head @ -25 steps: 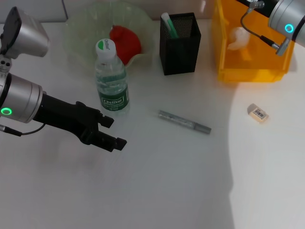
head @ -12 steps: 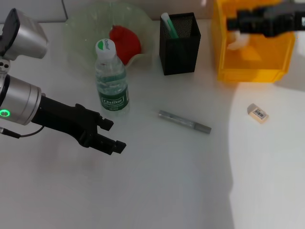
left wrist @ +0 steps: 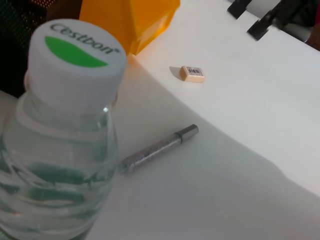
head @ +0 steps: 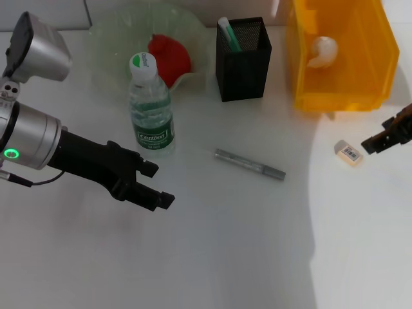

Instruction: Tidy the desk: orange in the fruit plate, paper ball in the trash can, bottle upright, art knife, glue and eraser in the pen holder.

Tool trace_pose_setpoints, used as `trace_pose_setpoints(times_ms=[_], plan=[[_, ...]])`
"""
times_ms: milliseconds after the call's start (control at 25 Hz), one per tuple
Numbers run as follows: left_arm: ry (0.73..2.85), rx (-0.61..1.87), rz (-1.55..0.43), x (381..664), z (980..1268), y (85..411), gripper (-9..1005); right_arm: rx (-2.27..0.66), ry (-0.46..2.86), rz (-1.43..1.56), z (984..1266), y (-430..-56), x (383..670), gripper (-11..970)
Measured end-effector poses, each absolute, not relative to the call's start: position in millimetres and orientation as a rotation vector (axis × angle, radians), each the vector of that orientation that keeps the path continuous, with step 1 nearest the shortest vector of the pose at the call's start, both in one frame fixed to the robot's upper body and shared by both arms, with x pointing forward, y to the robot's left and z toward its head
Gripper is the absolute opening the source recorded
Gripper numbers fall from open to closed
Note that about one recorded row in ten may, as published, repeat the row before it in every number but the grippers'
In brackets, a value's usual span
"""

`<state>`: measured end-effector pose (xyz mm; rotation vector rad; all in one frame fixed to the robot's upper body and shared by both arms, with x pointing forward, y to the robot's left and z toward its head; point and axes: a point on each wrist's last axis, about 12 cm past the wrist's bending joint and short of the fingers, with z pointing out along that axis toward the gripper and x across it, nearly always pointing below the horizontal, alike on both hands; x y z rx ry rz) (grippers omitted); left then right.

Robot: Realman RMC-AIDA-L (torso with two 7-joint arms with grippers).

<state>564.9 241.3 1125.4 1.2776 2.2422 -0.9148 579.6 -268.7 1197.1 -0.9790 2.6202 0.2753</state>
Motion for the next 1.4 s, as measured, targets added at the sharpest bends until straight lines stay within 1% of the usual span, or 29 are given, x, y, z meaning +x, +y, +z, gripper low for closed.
trace_pose_setpoints(times_ms=[160, 200, 320, 600, 760, 840, 1160, 1320, 1360, 1400], plan=[[2.239, 1.281, -0.915, 564.8, 1124.7, 240.8, 841, -1.007, 2.664, 0.231, 1162.3, -258.9, 589.5, 609], [2.239, 1.281, -0.915, 564.8, 1124.7, 240.8, 840, -1.007, 2.664, 0.231, 1162.3, -258.9, 589.5, 609], [2.239, 1.281, -0.915, 564.8, 1124.6, 240.8, 840, -1.009, 2.674, 0.186, 1148.8, -253.8, 595.6, 608], [2.245, 1.272, -0.916, 563.9, 1123.4, 242.1, 840, -1.015, 2.669, 0.149, 1130.9, -245.4, 605.4, 587], [2.248, 1.268, -0.917, 563.7, 1123.0, 242.2, 840, -1.012, 2.665, 0.147, 1122.6, -242.4, 609.7, 501], [2.249, 1.268, -0.919, 563.8, 1123.0, 241.7, 840, -1.014, 2.665, 0.147, 1121.2, -241.5, 610.4, 458], [2.247, 1.269, -0.919, 566.1, 1123.5, 238.8, 840, -1.022, 2.662, 0.149, 1116.0, -237.7, 613.6, 410], [2.247, 1.267, -0.918, 566.6, 1123.2, 238.5, 840, -1.011, 2.632, 0.156, 1127.0, -239.3, 613.0, 276], [2.247, 1.266, -0.917, 566.6, 1123.2, 238.5, 840, -0.995, 2.591, 0.193, 1139.8, -239.1, 611.3, 242], [2.247, 1.266, -0.917, 566.7, 1123.2, 238.5, 840, -0.995, 2.591, 0.193, 1139.8, -239.1, 611.3, 243]])
